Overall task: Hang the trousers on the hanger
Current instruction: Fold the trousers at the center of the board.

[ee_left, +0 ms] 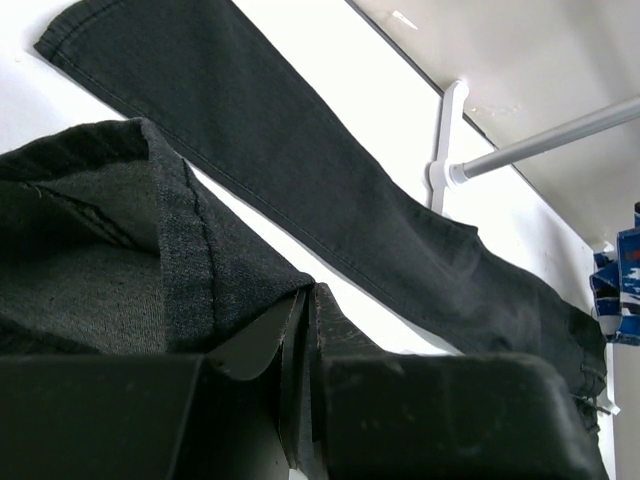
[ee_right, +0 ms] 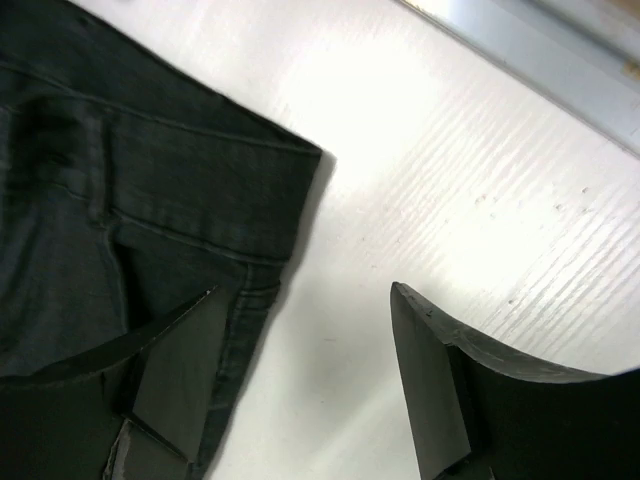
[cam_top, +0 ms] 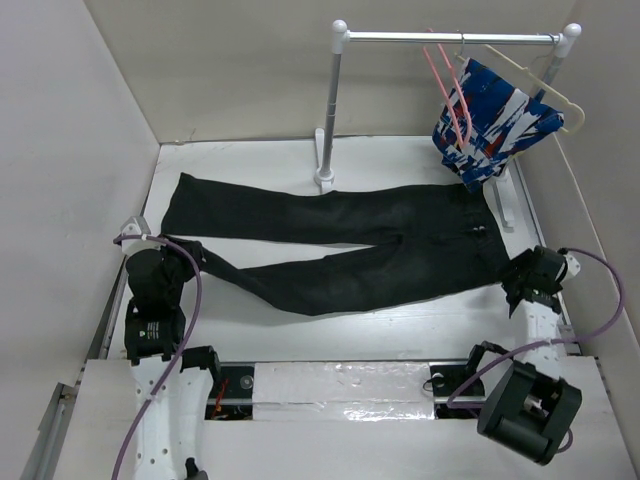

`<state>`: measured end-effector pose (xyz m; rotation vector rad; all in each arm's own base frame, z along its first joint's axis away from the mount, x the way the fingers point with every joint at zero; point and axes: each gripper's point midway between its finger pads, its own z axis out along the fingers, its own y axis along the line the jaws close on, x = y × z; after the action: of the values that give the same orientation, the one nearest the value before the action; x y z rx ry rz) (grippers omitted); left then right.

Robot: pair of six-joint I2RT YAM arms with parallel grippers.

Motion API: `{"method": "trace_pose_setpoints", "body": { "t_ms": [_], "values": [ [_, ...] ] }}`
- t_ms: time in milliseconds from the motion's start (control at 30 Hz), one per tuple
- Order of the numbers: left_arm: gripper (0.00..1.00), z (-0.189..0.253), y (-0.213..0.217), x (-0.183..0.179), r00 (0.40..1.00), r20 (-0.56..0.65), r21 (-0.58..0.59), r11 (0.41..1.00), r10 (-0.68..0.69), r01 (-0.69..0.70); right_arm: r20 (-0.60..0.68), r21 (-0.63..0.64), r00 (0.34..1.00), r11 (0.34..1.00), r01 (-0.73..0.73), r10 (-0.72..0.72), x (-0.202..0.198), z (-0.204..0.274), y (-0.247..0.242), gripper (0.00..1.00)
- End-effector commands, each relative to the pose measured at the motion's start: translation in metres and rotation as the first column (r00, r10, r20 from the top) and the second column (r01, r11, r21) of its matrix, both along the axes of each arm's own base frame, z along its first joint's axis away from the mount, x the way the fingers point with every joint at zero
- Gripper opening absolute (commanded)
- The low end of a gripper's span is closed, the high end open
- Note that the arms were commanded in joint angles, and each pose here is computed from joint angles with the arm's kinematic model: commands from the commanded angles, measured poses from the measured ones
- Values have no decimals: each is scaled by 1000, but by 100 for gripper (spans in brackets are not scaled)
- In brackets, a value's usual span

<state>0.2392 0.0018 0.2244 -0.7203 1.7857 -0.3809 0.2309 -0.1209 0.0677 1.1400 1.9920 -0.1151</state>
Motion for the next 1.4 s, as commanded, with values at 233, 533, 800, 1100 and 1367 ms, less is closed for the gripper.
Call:
{"method": "trace_pose_setpoints", "body": {
  "t_ms": [233,533,800,1100,1367],
  "values": [
    [0,44,20,-9,988,106,59,991,113,-119,28,196,991,972,-133,131,47,-22,17,51],
    [0,83,58,-23,929,186,58,940,320,-335,141,-42,990,999,8,-2,7,71,-4,0],
    [0,84,84,-34,858,203,38,872,471,-488,156,-124,988,992,9,10,-35,137,10,0],
    [0,48,79,-1,890,85,12,893,448,-450,153,-184,986,982,-35,64,-4,149,-5,0],
    [0,-38,95,63,830,-253,86,866,497,-492,89,-136,994,989,-57,69,59,147,-25,0]
  ]
}}
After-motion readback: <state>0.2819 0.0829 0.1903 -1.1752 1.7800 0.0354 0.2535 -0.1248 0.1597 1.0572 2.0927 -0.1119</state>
